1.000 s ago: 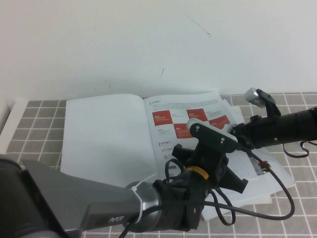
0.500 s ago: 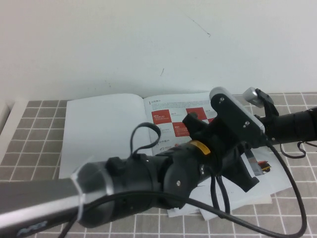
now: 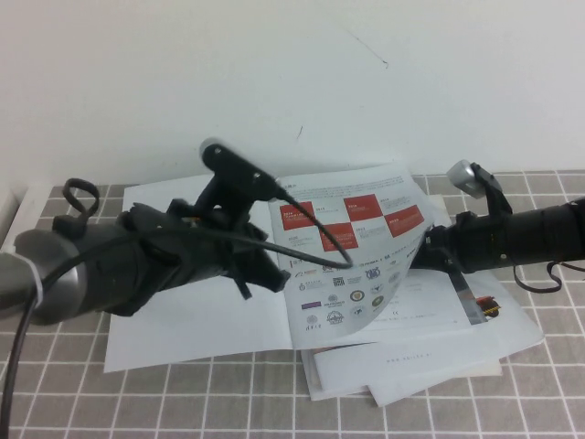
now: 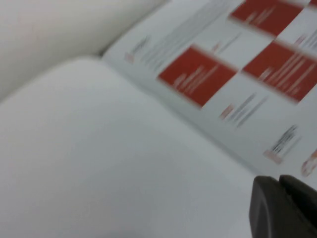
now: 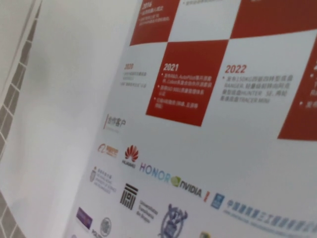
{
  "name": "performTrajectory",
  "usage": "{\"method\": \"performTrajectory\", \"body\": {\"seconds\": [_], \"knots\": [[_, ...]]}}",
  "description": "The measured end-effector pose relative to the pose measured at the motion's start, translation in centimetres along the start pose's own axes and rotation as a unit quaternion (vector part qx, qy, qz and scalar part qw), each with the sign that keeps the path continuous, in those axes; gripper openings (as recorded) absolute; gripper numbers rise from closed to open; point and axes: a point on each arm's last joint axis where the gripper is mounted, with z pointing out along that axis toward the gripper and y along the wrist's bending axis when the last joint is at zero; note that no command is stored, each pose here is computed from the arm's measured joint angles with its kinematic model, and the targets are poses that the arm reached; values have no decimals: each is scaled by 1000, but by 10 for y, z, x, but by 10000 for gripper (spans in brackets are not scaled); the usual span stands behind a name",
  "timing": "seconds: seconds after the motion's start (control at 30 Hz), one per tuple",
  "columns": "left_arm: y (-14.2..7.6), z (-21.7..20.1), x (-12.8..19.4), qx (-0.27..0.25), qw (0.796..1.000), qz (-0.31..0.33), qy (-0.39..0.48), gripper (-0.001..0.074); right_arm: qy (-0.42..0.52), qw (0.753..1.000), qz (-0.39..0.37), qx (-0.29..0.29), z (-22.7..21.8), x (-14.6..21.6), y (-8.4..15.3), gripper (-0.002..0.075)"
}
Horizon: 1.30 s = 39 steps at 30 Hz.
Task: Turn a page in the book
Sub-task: Open the closed book
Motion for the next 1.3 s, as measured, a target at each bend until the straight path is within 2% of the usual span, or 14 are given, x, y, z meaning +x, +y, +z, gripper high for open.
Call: {"method": "performTrajectory", "body": {"seconds": [0.17,0.33,0.5,0.8,1.0,1.2,1.3], "knots": [[36,33,45,-4,994,-68,80,-4,-3,1000,-6,-20,0,0,3,-1],[46,51,75,5,988,-92,128,-4,-17,998,-6,-53,1,-2,7,-1],[47,53,78,6,986,-102,133,-4,-56,990,-15,-125,1,-8,22,-1],[46,54,77,15,986,-104,132,-4,-52,980,-60,-184,15,-17,61,-1],[45,54,77,19,986,-102,133,-4,-23,977,-103,-186,46,-15,96,-1],[45,45,67,26,988,-91,119,-4,-7,978,-140,-158,63,-14,111,-1],[49,25,47,24,992,-84,86,-4,0,977,-153,-151,68,-13,116,-1]]}}
